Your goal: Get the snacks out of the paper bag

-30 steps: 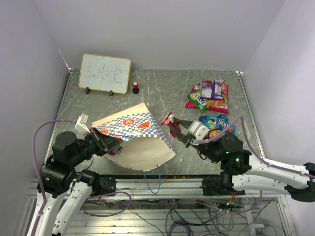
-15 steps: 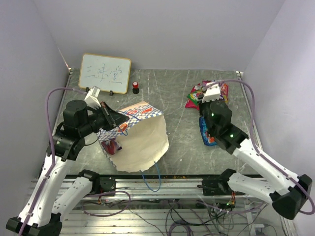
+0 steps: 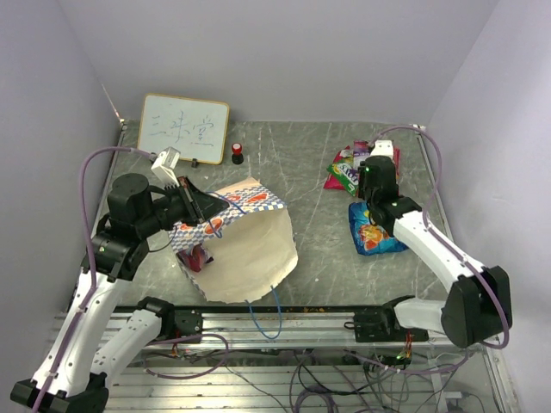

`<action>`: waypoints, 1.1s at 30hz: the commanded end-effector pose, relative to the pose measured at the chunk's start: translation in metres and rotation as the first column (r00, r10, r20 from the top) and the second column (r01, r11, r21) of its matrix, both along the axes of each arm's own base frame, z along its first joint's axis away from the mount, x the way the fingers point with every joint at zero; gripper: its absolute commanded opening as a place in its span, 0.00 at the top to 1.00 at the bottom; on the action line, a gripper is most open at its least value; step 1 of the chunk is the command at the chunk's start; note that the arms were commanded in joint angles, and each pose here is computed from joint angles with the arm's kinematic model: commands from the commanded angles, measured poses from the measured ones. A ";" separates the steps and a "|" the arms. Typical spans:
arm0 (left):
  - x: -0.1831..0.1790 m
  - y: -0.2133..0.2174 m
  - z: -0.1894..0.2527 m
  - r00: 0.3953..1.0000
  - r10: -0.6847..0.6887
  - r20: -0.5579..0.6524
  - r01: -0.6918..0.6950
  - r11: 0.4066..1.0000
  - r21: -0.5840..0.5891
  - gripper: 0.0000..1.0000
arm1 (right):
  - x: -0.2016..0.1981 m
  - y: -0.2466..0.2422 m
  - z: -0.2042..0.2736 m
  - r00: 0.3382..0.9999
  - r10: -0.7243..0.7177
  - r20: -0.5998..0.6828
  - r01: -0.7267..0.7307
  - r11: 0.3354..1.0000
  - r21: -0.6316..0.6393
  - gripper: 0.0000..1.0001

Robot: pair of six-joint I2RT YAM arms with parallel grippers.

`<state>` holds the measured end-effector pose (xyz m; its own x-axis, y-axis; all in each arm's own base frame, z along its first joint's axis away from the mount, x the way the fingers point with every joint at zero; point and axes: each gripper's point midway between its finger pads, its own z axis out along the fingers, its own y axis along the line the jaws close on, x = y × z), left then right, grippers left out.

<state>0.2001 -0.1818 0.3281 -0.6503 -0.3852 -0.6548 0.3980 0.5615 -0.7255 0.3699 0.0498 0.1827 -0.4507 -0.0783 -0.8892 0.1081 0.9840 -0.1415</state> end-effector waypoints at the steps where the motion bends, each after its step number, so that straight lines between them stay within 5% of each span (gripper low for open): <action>1: -0.002 -0.004 0.009 0.993 -0.063 0.099 0.059 0.997 0.044 0.93 | 0.001 0.009 -0.037 0.994 0.019 -0.110 -0.010 0.997 0.078 1.00; 18: 0.006 -0.013 0.005 0.987 -0.132 0.097 0.126 0.990 0.066 0.93 | 0.008 -0.026 -0.095 0.982 -0.098 -0.164 0.087 0.994 -0.074 1.00; 20: 0.004 -0.011 0.006 0.987 -0.130 0.095 0.122 0.989 0.079 0.93 | 0.008 -0.025 -0.096 0.979 -0.101 -0.179 0.090 0.993 -0.072 0.89; 24: 0.003 -0.005 0.005 0.990 -0.106 0.096 0.096 0.989 0.112 0.93 | 0.004 -0.018 -0.084 0.980 -0.043 -0.192 0.034 0.998 -0.050 0.49; 33: 0.007 -0.003 0.012 0.991 -0.100 0.092 0.086 0.986 0.141 0.93 | 0.001 0.021 0.026 0.980 0.201 0.017 -0.201 0.977 0.070 0.38</action>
